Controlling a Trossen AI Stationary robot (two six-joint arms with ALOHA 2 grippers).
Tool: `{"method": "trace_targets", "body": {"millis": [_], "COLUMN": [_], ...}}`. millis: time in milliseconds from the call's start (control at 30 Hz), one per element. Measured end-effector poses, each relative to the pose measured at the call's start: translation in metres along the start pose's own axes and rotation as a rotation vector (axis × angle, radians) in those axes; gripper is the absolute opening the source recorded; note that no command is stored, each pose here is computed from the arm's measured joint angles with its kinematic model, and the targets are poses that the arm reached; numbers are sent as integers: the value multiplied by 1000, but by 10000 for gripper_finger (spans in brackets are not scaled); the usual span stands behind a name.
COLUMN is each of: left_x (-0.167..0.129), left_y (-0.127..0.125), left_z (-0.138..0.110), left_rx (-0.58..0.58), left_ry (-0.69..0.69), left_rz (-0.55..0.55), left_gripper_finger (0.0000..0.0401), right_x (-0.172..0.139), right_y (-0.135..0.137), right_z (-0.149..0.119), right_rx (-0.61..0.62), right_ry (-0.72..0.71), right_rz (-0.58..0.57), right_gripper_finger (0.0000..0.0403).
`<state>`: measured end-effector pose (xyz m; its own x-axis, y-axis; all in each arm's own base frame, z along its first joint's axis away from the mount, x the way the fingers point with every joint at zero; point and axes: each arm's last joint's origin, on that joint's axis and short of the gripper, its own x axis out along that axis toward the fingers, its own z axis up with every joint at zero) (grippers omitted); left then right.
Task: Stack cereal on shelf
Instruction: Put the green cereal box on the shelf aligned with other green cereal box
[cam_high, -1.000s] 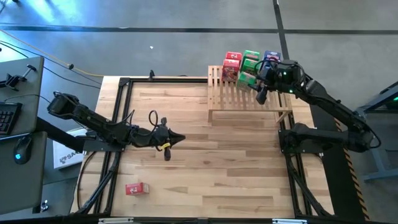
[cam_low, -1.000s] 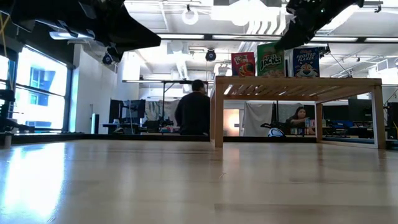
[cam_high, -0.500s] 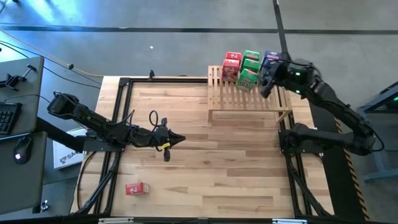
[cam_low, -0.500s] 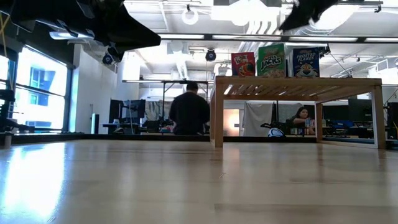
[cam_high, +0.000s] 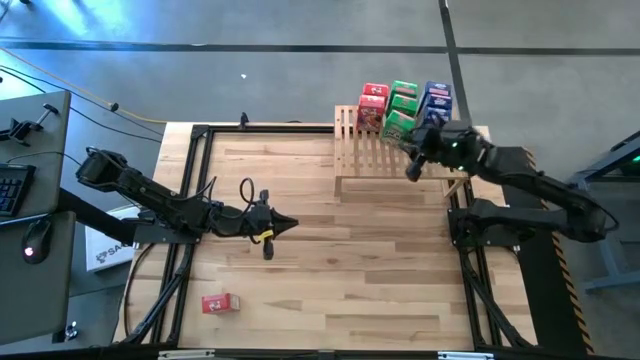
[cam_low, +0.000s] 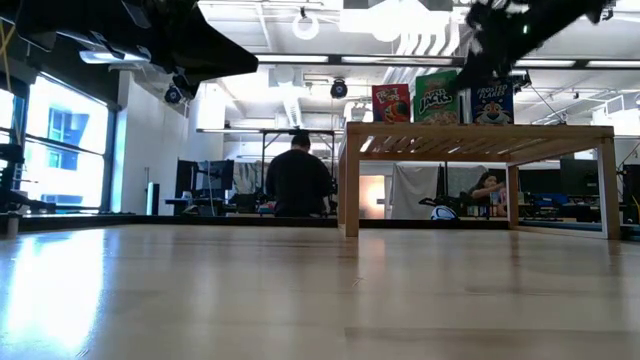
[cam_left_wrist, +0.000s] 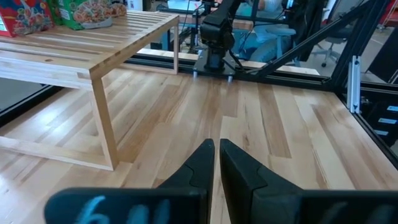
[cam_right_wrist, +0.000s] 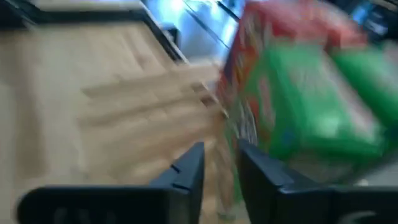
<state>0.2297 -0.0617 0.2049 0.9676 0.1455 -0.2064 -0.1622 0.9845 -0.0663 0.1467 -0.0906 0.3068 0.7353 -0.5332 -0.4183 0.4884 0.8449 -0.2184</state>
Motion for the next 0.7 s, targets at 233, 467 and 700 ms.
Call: {"method": "trace_targets", "body": {"millis": [233, 467, 700], "left_x": [0, 0, 0], "left_y": [0, 0, 0], "left_z": [0, 0, 0], "left_rx": [0, -1, -1], "left_ry": [0, 0, 0], "left_rz": [1, 1, 1], "left_gripper_finger": [16, 16, 16], "right_x": [21, 23, 23], "right_y": [5, 2, 0], "right_z": [-27, -28, -29], "right_rx": [13, 27, 41], "right_ry": [-15, -19, -17], "right_rz": [-128, -209, -224], "right_gripper_finger": [27, 26, 26]}}
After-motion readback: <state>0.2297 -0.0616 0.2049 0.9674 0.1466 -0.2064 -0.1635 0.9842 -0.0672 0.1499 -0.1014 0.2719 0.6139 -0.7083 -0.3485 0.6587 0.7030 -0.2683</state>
